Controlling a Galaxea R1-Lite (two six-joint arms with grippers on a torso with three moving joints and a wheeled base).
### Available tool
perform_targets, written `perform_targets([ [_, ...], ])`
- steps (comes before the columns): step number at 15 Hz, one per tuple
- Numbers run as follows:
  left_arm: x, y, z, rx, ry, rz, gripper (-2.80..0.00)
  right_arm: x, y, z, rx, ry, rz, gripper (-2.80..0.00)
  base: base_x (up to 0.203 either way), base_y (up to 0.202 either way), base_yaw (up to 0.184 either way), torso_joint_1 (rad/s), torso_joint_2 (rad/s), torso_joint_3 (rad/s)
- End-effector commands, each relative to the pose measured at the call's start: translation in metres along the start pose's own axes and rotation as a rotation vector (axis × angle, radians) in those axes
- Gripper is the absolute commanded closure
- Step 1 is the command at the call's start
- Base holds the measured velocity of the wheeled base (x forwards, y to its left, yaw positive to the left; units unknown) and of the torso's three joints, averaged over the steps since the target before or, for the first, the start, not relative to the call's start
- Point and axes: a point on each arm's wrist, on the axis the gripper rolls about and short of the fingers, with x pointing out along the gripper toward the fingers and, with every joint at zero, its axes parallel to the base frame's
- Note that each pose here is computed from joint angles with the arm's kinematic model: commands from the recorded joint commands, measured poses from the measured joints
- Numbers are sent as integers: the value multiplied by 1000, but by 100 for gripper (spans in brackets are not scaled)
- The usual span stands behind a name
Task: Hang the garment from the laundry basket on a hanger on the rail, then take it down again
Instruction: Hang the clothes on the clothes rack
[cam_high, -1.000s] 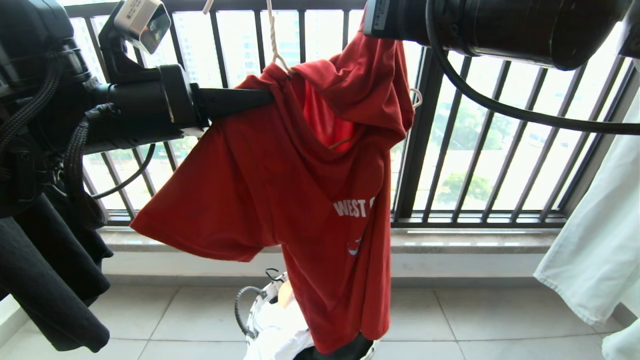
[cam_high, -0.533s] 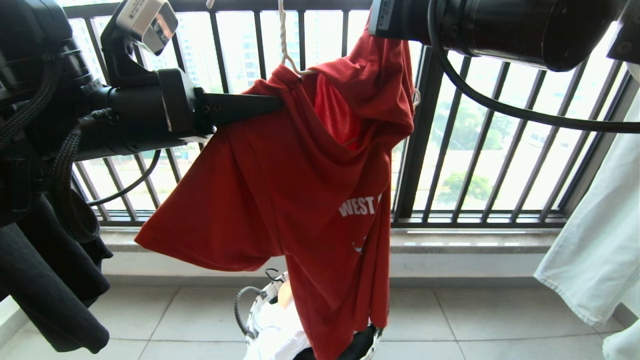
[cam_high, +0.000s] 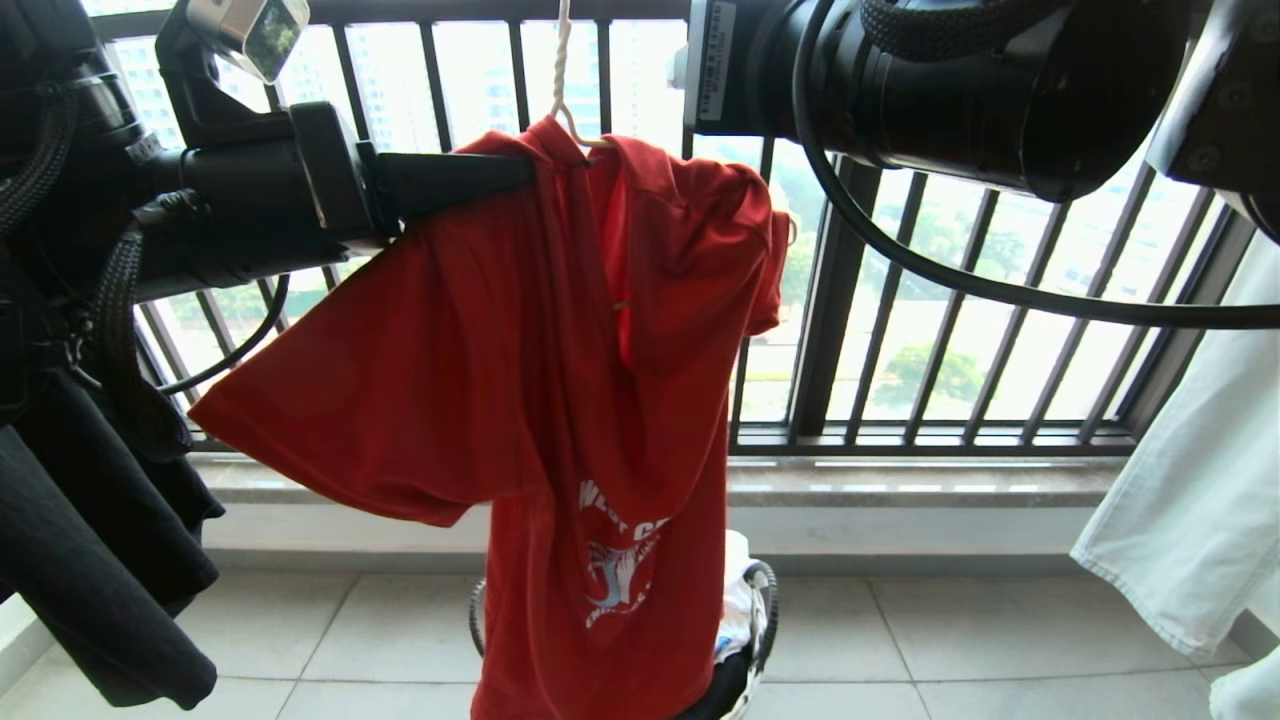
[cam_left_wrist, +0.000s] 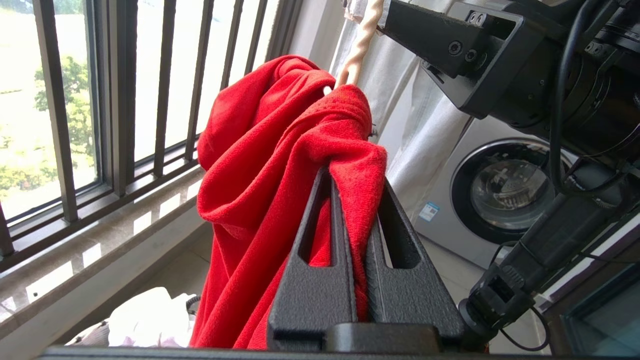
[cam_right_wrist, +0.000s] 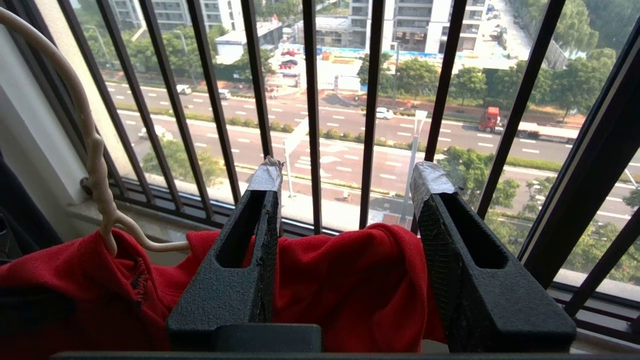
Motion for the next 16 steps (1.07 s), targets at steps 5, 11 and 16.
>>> perform_targets([
  [5, -5, 3, 6, 13, -15, 19, 0, -13, -7, -7, -14, 48, -27, -280, 0, 0, 0, 0, 0, 0],
  [11, -5, 5, 7, 14, -27, 40, 0, -17, 20, -51, -129, 177, 4, -280, 0, 0, 0, 0, 0, 0],
  [16, -6, 4, 8, 15, -28, 40, 0, -15, 29, -68, -328, 215, 38, -280, 0, 0, 0, 0, 0, 0],
])
